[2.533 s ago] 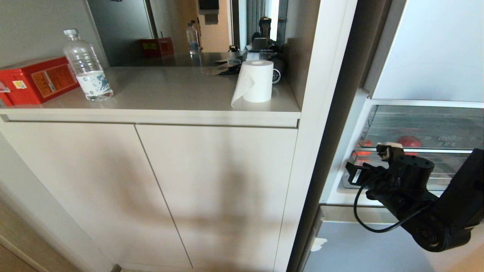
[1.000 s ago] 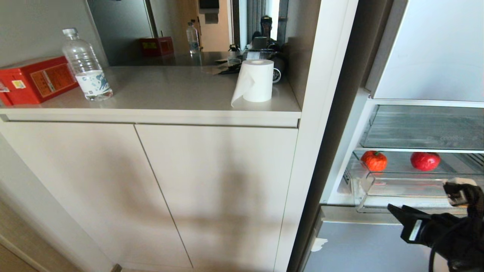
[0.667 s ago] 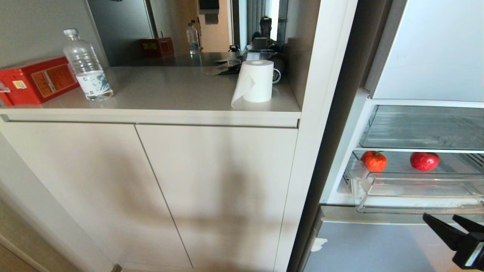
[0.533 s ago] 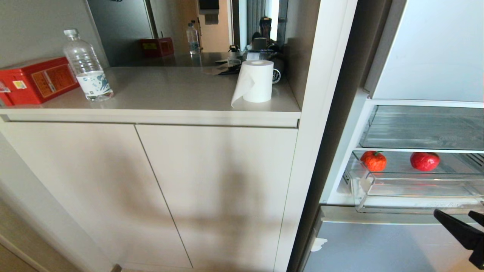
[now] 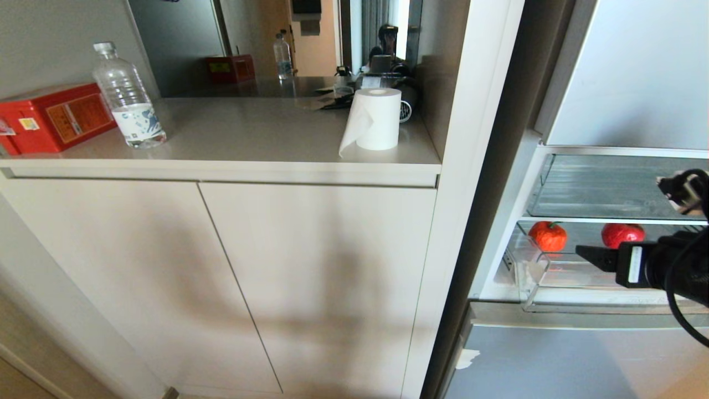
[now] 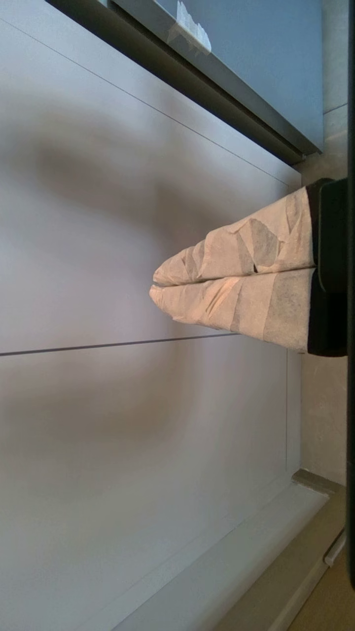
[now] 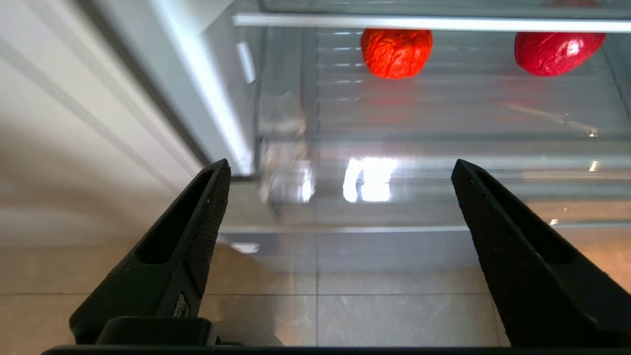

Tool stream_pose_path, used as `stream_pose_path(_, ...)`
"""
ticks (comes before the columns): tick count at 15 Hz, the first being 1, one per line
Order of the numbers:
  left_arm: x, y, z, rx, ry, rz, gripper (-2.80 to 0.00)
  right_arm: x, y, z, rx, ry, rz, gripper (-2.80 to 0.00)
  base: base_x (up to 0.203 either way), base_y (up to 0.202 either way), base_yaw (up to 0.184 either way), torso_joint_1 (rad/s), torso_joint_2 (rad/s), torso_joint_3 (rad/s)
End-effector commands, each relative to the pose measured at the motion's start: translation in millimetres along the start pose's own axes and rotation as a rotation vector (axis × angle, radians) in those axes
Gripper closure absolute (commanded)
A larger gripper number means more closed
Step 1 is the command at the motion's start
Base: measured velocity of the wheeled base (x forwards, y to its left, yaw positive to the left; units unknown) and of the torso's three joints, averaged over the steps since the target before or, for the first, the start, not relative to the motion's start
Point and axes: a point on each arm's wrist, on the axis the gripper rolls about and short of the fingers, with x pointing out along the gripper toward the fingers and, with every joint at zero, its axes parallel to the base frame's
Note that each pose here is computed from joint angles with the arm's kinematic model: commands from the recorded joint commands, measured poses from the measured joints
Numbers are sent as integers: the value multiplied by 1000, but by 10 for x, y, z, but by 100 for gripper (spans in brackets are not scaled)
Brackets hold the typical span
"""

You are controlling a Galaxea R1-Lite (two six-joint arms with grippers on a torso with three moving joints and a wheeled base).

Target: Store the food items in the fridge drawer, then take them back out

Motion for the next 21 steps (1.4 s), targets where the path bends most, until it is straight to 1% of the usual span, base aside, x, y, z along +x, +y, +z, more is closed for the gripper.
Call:
stream_pose_path(1,1,0,0,-1,1,0,0,461,21,-4,-11,92,-34,-280,0,0,0,0,0,0)
stream_pose_path(3,1,0,0,0,1,0,0,634,-40,-25,-1,113,-67,-280,0,0,0,0,0,0)
stream_pose_path(8,1,0,0,-1,1,0,0,1008,-182,-88,36,89,-123,-280,0,0,0,0,0,0)
stream_pose_path(11,1,0,0,0,1,0,0,1189,-250,-140,41,99,-148,-280,0,0,0,0,0,0)
stream_pose_path(13,1,0,0,-1,1,0,0,1191,-269,-127,35,111,-155,-280,0,0,0,0,0,0)
stream_pose_path(16,1,0,0,-1,1,0,0,1091,-391,-156,-25,215,-186,-280,0,0,0,0,0,0)
stream_pose_path(18,1,0,0,-1,1,0,0,963,-441,-140,-28,244,-199,-280,0,0,0,0,0,0)
stream_pose_path(21,1,0,0,0,1,0,0,618,-548,-112,-7,298,-235,-280,0,0,0,0,0,0)
